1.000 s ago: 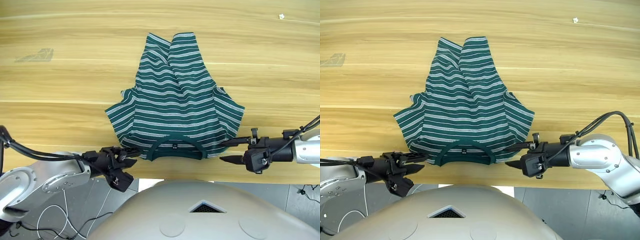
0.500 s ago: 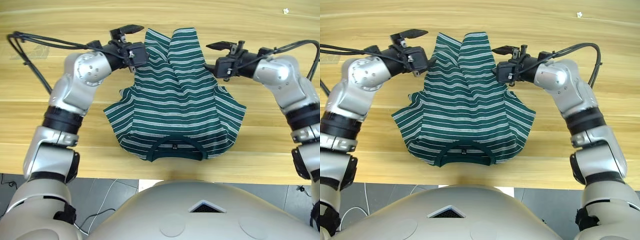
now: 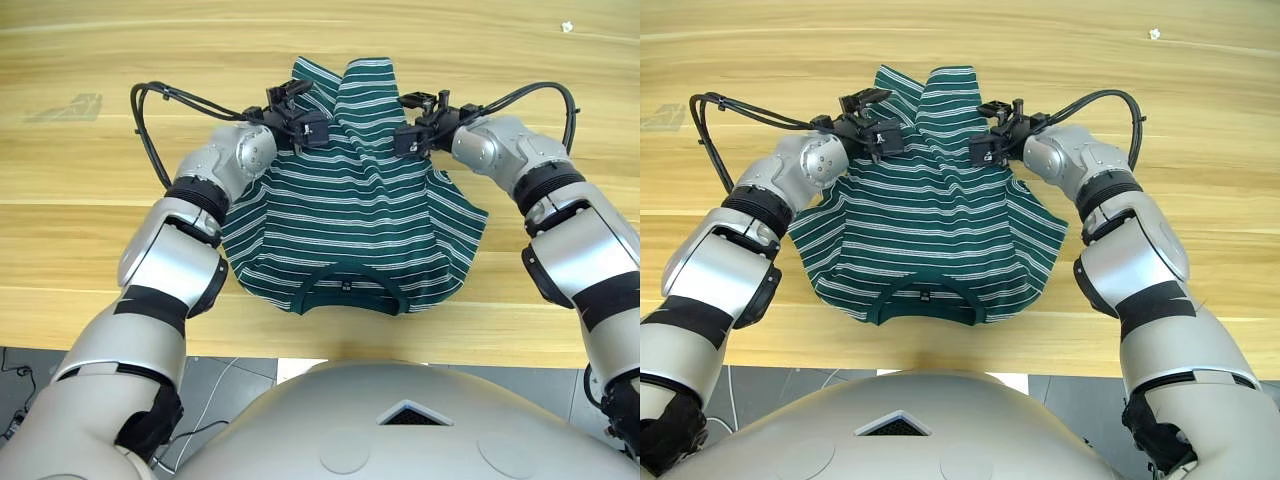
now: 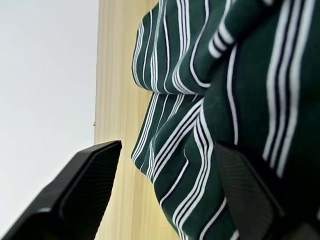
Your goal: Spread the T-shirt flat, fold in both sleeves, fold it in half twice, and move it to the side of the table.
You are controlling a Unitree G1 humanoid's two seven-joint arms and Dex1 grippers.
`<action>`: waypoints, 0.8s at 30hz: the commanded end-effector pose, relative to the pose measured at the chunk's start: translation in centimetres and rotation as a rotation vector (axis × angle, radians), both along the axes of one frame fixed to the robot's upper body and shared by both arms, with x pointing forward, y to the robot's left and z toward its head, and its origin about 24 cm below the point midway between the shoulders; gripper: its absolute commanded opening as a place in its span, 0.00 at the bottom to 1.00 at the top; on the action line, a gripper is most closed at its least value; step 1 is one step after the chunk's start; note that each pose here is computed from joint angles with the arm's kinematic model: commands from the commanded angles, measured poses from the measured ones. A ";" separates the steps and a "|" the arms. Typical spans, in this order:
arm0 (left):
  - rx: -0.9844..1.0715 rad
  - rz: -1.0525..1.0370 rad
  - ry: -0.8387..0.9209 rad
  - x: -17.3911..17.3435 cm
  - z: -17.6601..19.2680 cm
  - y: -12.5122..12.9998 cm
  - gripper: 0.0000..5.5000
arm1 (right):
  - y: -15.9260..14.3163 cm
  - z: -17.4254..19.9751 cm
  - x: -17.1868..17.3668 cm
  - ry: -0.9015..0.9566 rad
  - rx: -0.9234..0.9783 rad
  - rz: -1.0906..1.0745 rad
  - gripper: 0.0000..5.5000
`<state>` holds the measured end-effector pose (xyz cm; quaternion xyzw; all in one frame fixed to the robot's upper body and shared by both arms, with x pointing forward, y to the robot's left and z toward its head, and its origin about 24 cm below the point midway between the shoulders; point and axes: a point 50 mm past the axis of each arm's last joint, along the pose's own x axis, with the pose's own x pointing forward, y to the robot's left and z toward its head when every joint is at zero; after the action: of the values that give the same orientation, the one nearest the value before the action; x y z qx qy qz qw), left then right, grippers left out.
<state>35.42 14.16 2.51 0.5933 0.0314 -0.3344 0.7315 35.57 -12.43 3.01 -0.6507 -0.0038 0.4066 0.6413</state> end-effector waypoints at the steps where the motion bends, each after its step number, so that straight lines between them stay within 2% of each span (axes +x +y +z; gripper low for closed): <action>1: 0.066 0.038 0.070 -1.0 -1.7 2.2 0.63 | -2.0 -1.7 -1.0 0.063 -0.052 -0.036 0.47; 6: 0.043 0.089 0.077 -1.7 -1.7 5.1 0.63 | -6.7 -1.8 -1.6 0.069 -0.068 -0.149 0.47; 8: 0.041 0.112 0.084 -2.0 -1.8 6.0 0.63 | -7.5 -1.6 -1.6 0.064 -0.064 -0.168 0.47; 12: 0.023 0.113 0.079 -1.9 -1.7 5.7 0.63 | -7.4 -1.3 -1.6 0.053 -0.041 -0.155 0.47; 19: -0.031 0.037 0.071 -2.2 -1.6 3.9 0.63 | -5.1 -1.5 -2.4 0.077 0.026 -0.010 0.47; 24: -0.081 -0.132 0.053 -5.0 -0.2 3.8 0.63 | -6.0 -0.8 -3.9 0.083 0.070 0.089 0.47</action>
<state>32.17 16.99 2.65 0.5484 -0.0104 -0.3742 0.7477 32.95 -17.24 3.08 -0.6119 -0.0388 0.4396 0.6564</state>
